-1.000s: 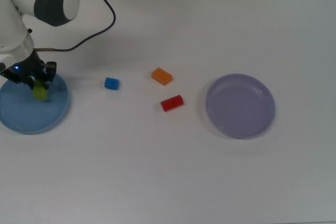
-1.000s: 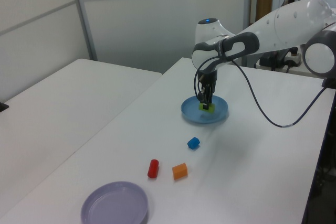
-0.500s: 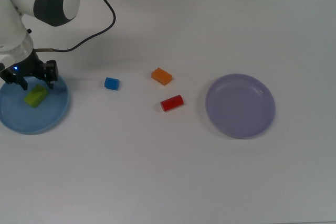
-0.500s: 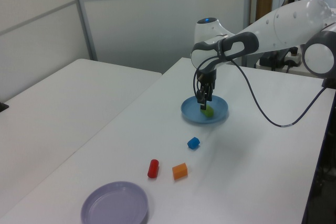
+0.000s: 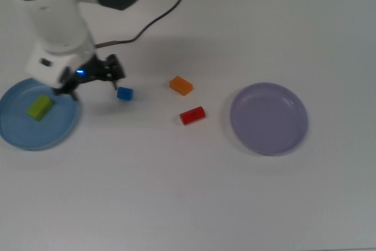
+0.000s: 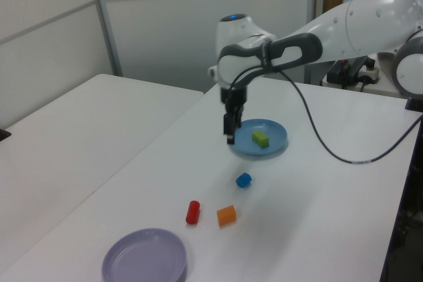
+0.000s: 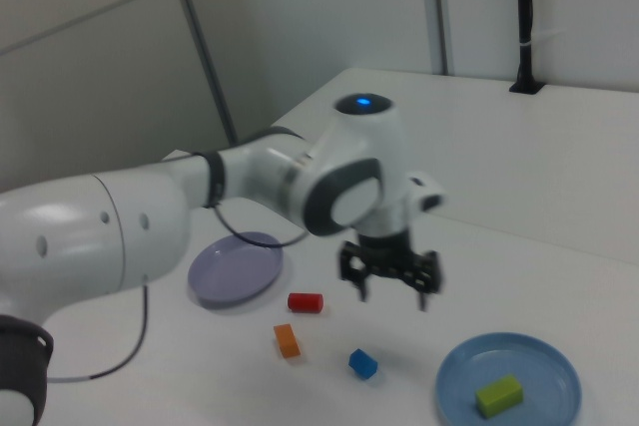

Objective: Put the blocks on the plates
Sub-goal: 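Lift the gripper and move it over the orange block, then lower and grasp the orange block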

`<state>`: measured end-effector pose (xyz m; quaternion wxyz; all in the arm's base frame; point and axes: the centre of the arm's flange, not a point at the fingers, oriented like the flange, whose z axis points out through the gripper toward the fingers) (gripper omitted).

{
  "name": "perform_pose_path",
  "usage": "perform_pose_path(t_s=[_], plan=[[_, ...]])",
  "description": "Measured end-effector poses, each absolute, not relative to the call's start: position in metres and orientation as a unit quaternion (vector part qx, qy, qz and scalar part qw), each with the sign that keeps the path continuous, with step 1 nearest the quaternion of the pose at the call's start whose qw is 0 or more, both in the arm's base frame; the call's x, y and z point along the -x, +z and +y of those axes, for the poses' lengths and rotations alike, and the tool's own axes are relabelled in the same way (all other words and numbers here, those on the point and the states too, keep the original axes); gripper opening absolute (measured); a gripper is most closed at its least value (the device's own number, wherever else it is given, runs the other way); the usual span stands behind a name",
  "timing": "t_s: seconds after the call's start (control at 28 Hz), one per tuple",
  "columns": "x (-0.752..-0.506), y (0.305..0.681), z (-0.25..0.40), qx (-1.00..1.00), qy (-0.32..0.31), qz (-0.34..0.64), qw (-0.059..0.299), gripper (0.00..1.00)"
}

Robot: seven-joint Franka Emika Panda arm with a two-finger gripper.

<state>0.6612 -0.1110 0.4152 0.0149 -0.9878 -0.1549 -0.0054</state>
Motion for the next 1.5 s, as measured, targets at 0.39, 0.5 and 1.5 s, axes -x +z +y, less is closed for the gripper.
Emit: perform_pose_path(t_s=[0.39, 0.5, 1.5], plan=[[-0.642, 0.395, 0.009, 0.953, 0.063, -0.297, 0.012, 1.00], [-0.633, 0.382, 0.034, 0.940, 0.084, -0.331, -0.007, 1.00], [-0.618, 0.302, 0.093, 0.898, 0.137, -0.414, -0.056, 0.49]])
